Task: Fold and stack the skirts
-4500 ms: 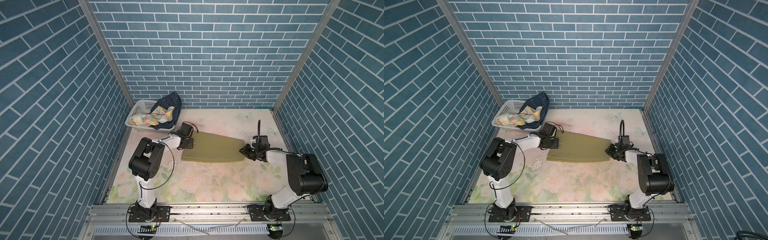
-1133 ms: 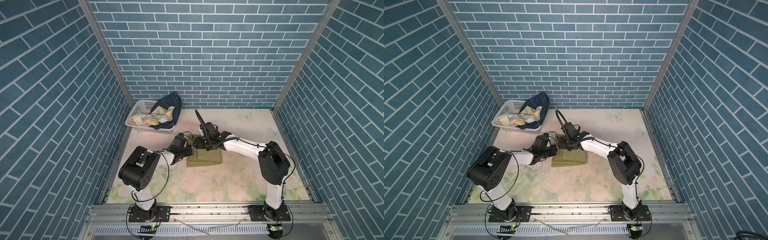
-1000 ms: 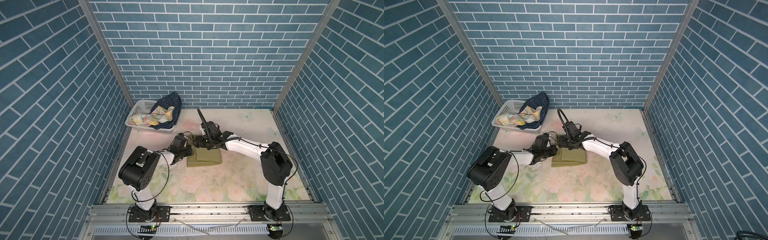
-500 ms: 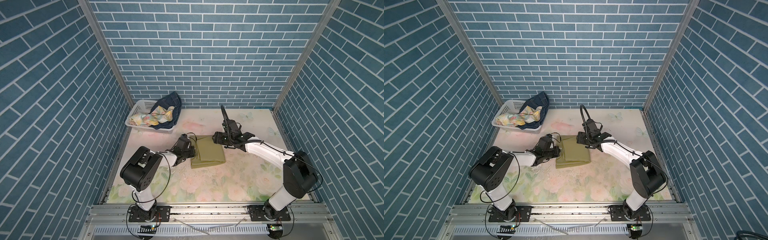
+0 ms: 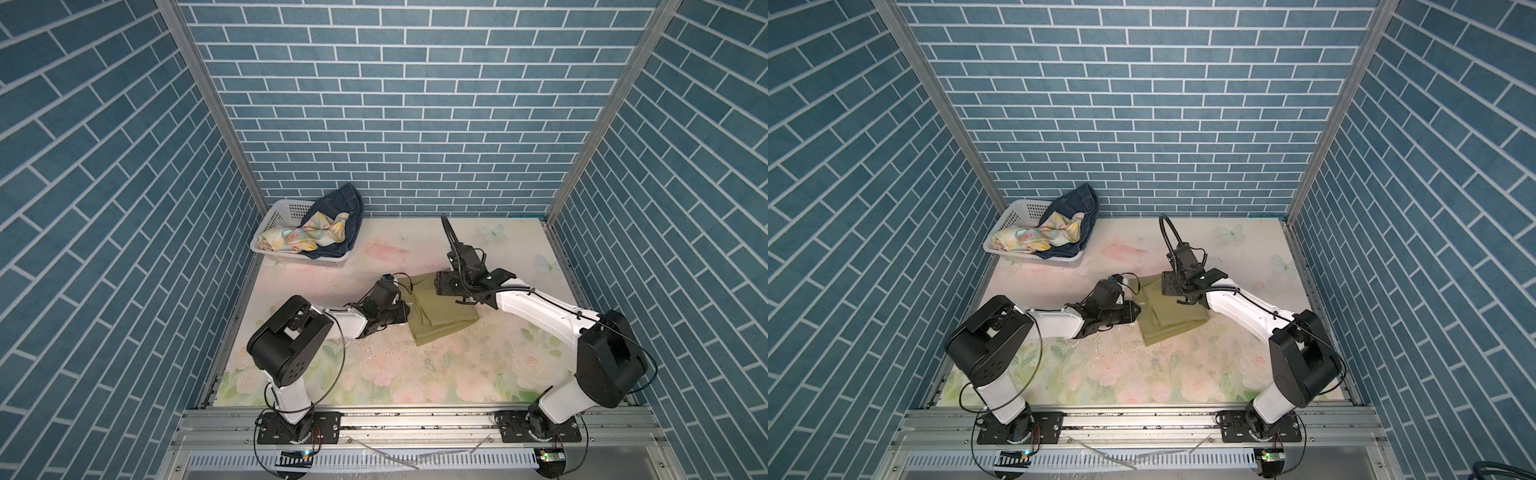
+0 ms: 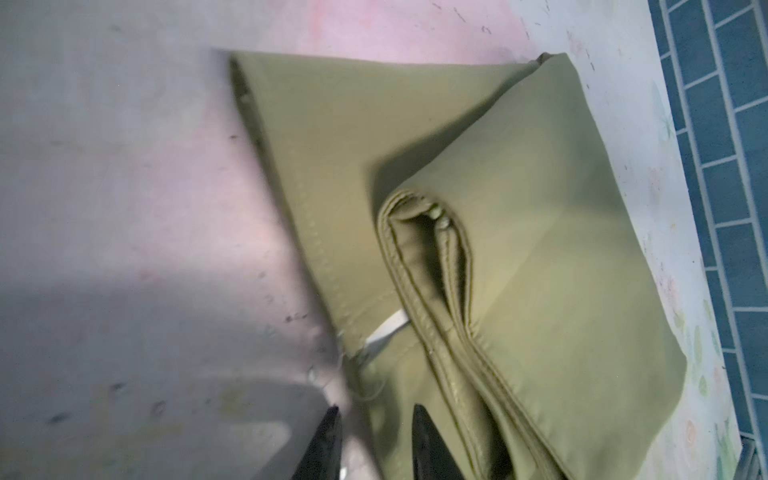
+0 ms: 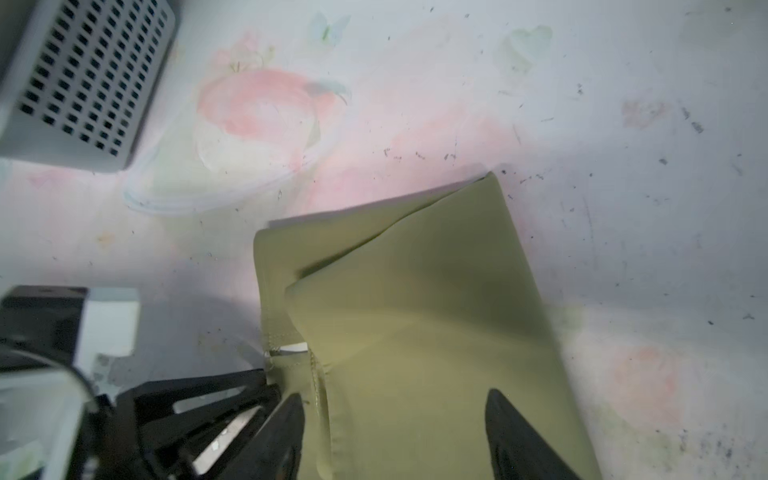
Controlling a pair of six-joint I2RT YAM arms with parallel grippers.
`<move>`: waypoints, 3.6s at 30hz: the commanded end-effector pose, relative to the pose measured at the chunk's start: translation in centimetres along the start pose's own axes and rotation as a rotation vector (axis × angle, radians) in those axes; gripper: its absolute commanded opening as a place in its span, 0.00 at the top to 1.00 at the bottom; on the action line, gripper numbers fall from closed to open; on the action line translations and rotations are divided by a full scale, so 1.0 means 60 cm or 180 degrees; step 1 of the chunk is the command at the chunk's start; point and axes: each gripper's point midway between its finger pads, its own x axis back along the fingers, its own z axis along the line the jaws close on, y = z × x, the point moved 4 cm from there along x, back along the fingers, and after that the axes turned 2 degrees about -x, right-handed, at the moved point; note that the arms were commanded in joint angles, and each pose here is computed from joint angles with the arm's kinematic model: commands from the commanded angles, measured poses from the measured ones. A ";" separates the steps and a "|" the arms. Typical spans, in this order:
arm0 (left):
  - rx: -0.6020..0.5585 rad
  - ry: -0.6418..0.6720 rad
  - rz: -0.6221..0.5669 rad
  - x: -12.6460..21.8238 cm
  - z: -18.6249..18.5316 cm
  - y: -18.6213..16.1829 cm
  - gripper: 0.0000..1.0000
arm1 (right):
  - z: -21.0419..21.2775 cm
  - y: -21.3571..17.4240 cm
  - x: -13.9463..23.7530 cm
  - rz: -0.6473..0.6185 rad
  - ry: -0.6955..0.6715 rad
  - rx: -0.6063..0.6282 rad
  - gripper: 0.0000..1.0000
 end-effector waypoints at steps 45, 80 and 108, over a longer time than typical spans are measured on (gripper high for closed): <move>0.0115 0.0675 0.0586 -0.082 0.103 0.028 0.78 | 0.067 -0.104 -0.121 0.0472 -0.0433 0.0741 1.00; 0.0157 0.0621 0.0620 -0.091 0.113 0.008 0.95 | 0.118 -0.054 -0.024 0.0264 0.0240 0.0350 1.00; 0.0159 0.0597 0.0618 -0.092 0.111 0.008 0.96 | 0.157 -0.084 -0.051 0.0400 0.0356 0.0284 1.00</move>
